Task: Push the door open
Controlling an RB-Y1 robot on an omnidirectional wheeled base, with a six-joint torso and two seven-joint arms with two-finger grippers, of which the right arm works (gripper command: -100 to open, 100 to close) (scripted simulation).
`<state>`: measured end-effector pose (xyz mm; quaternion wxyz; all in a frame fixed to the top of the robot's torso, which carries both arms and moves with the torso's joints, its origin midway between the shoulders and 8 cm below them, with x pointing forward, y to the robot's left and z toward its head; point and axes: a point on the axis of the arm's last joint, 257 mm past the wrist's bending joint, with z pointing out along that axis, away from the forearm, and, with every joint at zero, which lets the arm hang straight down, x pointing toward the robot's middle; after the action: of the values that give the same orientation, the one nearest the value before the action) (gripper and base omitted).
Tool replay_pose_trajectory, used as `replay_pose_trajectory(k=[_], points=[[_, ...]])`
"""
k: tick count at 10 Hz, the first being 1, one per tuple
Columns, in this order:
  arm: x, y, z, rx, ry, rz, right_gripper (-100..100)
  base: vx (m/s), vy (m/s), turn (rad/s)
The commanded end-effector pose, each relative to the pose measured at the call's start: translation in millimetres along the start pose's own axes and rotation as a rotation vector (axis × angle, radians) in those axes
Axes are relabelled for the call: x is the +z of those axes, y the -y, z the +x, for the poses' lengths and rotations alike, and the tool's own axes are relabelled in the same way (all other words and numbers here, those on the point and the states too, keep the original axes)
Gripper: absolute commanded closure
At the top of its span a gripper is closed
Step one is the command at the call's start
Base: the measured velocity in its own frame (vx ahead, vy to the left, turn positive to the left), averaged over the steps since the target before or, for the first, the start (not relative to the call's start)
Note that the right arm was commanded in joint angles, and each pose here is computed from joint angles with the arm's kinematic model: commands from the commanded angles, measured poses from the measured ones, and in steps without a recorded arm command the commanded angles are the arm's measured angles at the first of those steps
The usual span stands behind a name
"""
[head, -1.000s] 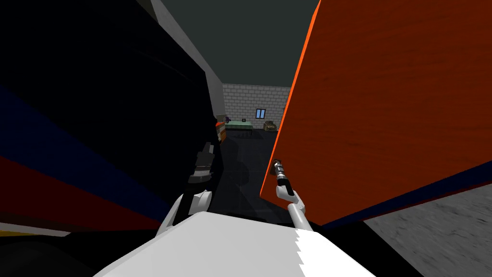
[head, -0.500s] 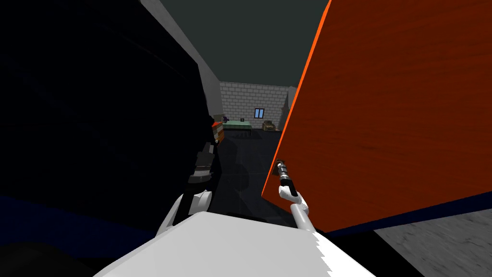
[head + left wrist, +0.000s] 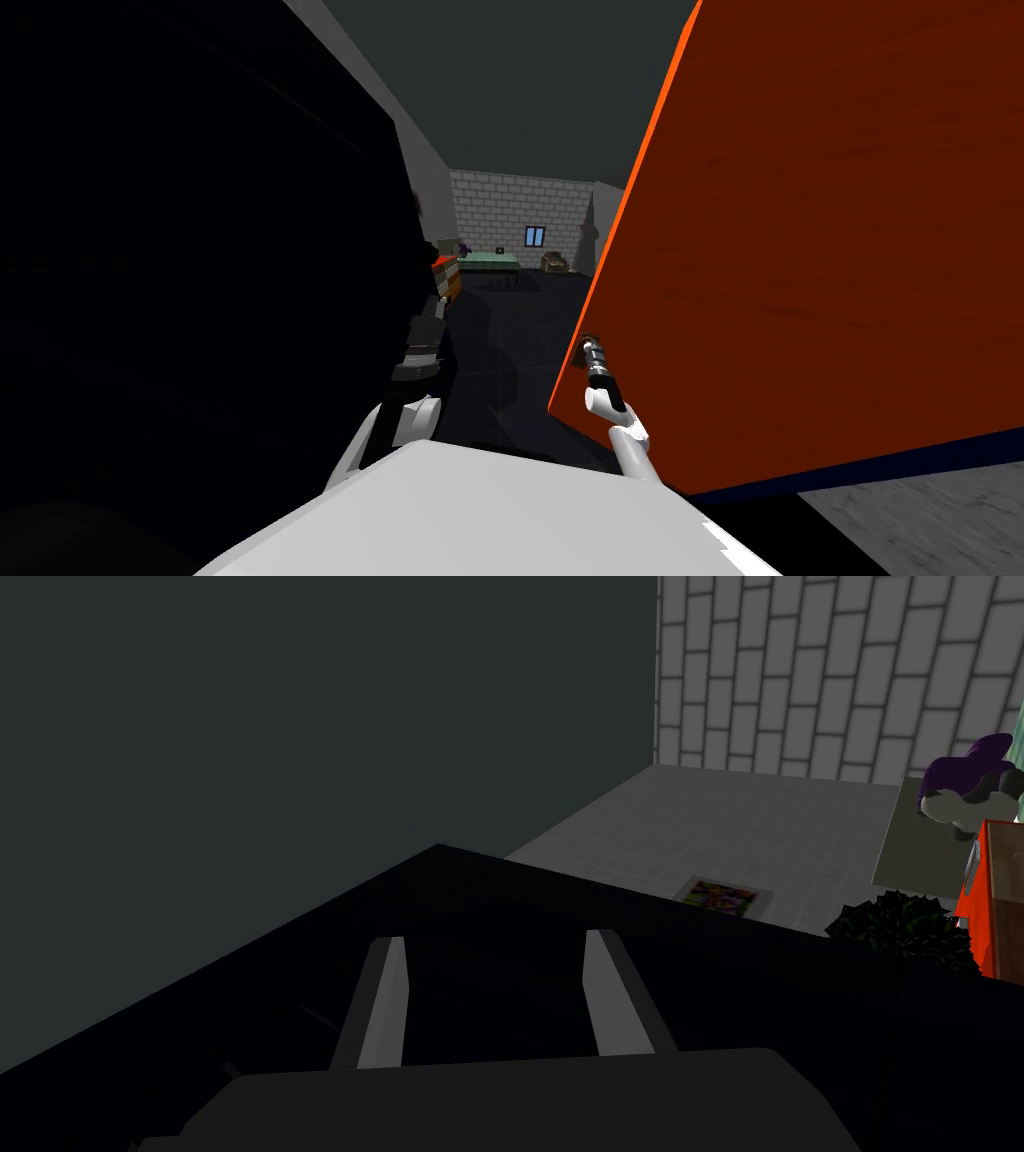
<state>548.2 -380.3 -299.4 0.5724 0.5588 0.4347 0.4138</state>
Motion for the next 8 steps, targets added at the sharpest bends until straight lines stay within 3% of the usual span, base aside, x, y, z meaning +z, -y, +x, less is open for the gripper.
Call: replay_pose_trajectory(k=[1,8], points=[[2.2,-8.4,-24.2,-0.003,0.037,-0.014,100,0.200,0.070,-0.082],[-1.9,-3.8,-64.3,0.022,0.128,-0.005,100,0.194,0.088,-0.085]])
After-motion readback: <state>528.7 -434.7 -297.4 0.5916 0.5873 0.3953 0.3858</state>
